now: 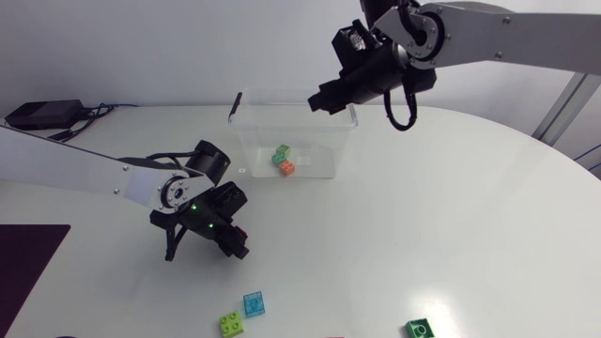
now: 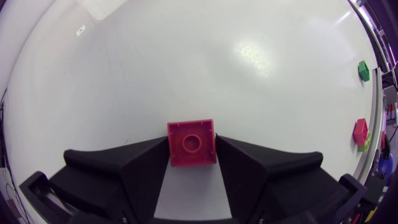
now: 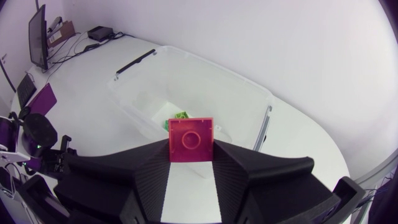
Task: Place the duplo bricks in the container
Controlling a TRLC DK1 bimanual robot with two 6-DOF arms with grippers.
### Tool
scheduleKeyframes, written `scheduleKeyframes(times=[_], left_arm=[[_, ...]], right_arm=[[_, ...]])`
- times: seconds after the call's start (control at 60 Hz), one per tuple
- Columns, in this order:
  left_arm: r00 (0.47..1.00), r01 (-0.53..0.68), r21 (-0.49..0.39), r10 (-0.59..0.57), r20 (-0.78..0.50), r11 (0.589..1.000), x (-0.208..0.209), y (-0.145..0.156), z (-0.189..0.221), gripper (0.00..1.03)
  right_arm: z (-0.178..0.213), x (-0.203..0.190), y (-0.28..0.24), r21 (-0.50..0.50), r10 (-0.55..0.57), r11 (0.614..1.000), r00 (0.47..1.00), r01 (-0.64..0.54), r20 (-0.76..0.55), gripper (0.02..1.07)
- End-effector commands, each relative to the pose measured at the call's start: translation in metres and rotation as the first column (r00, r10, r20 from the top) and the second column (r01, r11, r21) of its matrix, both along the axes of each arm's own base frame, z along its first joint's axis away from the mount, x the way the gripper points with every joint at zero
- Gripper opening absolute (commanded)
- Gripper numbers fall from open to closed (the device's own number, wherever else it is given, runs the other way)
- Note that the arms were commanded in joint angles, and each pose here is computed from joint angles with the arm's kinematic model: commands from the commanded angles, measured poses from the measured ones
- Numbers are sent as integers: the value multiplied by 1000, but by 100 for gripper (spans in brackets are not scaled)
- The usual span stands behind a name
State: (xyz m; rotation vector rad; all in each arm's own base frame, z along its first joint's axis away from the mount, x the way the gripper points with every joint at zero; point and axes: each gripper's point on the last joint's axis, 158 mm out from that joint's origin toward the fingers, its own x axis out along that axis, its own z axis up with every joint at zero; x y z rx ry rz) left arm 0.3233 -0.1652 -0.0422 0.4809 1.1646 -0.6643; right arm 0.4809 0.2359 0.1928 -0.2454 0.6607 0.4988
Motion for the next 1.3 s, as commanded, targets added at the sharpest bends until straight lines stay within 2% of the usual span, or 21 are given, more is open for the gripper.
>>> scheduleKeyframes(times=[0.0, 0.283, 0.533, 0.667, 0.85, 0.917, 1.083, 1.183, 1.283], left_arm=[[999, 2, 20, -1, -39, 1000, -14, 3, -14, 32], [999, 14, -9, -14, 32, 1000, -16, 0, 14, 31], [984, 14, -73, -1, 179, 997, -3, -1, 82, 31], [965, 20, -113, 11, 264, 993, 4, -6, 119, 31], [915, -4, -206, 87, 395, 979, 30, -10, 176, 31], [893, -9, -243, 117, 435, 970, 40, -14, 196, 31], [826, -17, -341, 206, 525, 940, 77, -23, 246, 31], [784, -33, -401, 273, 558, 915, 110, -27, 267, 31], [762, -30, -421, 294, 577, 906, 135, -33, 271, 31]], right_arm=[[-6, 16, -4, 19, -43, 999, 999, 43, 5, 31], [-12, 48, -10, 29, -104, 994, 993, 102, 61, 31], [-34, 63, -12, 4, -131, 991, 990, 131, 56, 32], [-45, 67, -13, -15, -143, 989, 989, 144, 44, 59], [-36, 69, -16, -22, -156, 987, 986, 158, 59, 94], [-26, 67, -18, -13, -159, 987, 985, 160, 71, 98], [4, 48, -27, 12, -163, 987, 981, 163, 106, 100], [14, 19, -40, 9, -159, 987, 981, 159, 108, 100], [10, -11, -50, -5, -143, 990, 986, 144, 80, 100]])
